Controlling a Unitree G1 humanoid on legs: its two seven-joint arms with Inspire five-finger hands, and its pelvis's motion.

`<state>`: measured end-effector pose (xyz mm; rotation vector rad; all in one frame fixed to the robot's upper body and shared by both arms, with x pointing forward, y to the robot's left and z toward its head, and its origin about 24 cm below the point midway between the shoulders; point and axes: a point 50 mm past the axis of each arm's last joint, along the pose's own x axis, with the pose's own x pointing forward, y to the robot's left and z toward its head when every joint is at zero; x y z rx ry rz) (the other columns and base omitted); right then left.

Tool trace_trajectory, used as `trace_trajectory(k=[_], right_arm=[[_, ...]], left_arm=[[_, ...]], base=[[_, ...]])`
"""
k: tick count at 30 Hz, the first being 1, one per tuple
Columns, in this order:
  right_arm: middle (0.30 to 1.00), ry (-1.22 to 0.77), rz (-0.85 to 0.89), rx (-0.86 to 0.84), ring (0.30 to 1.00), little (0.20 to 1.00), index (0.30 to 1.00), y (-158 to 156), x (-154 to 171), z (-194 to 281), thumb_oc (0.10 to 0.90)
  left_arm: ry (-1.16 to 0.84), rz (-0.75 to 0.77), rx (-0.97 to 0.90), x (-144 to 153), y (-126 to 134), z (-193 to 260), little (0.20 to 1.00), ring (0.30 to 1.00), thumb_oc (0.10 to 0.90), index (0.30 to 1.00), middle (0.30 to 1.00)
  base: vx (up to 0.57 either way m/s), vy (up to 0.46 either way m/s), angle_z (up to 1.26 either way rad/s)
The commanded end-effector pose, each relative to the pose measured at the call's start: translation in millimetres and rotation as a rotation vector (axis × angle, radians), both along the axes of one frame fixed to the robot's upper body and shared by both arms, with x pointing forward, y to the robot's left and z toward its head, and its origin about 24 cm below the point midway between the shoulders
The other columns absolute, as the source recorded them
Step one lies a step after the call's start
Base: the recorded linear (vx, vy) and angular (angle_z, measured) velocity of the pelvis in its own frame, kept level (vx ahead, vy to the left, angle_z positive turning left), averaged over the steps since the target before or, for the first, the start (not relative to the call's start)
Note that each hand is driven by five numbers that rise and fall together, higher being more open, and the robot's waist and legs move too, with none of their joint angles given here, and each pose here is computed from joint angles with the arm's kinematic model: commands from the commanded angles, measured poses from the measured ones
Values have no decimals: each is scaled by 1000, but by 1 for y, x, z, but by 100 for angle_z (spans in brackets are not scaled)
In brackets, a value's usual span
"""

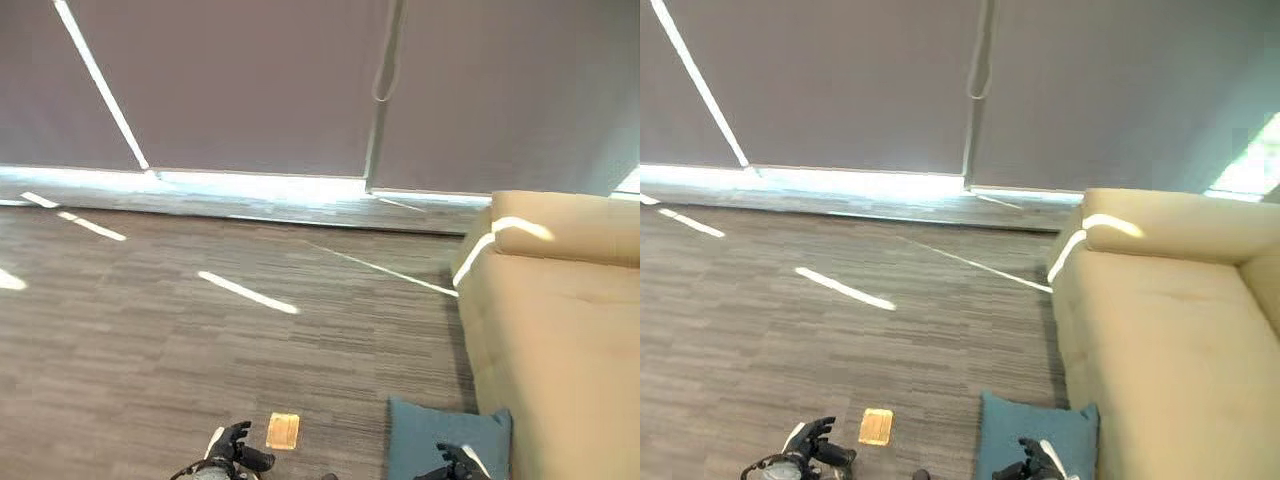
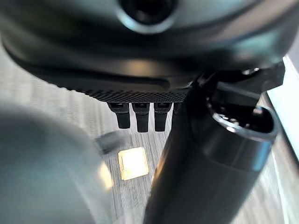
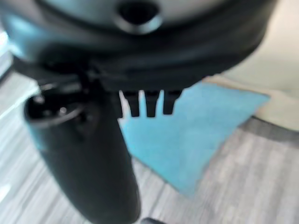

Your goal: Pick up all the scattered cushions and arrange them neatly on the sofa.

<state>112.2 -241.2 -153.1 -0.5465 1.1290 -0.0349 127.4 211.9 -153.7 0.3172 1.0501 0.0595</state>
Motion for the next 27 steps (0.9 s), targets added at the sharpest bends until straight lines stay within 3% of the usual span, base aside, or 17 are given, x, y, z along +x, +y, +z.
trace_trajectory(k=[1, 5, 11, 18, 27], right_arm=[[900, -53, 23, -36, 900, 900, 900, -4, 11, 5, 800], [900, -60, 27, -19, 900, 900, 900, 0, 14, 5, 800], [900, -137, 53, 6, 900, 900, 900, 13, 36, 11, 800], [900, -144, 103, -40, 900, 900, 900, 8, 40, 14, 800], [900, -114, 56, -62, 900, 900, 900, -4, 26, 12, 800]], left_arm=[[-21, -32, 65, 1, 12, 3, 900, 900, 800, 900, 900], [17, -21, 79, -10, 15, 0, 900, 900, 800, 900, 900], [-68, 27, 98, 9, 26, 10, 900, 900, 800, 900, 900], [-49, 47, 95, 2, 33, 9, 900, 900, 800, 900, 900], [-42, -16, 59, 6, 15, 6, 900, 900, 800, 900, 900]], base=[[257, 107, -229], [284, 197, -194], [96, 141, -107], [56, -17, -130], [19, -94, -10]])
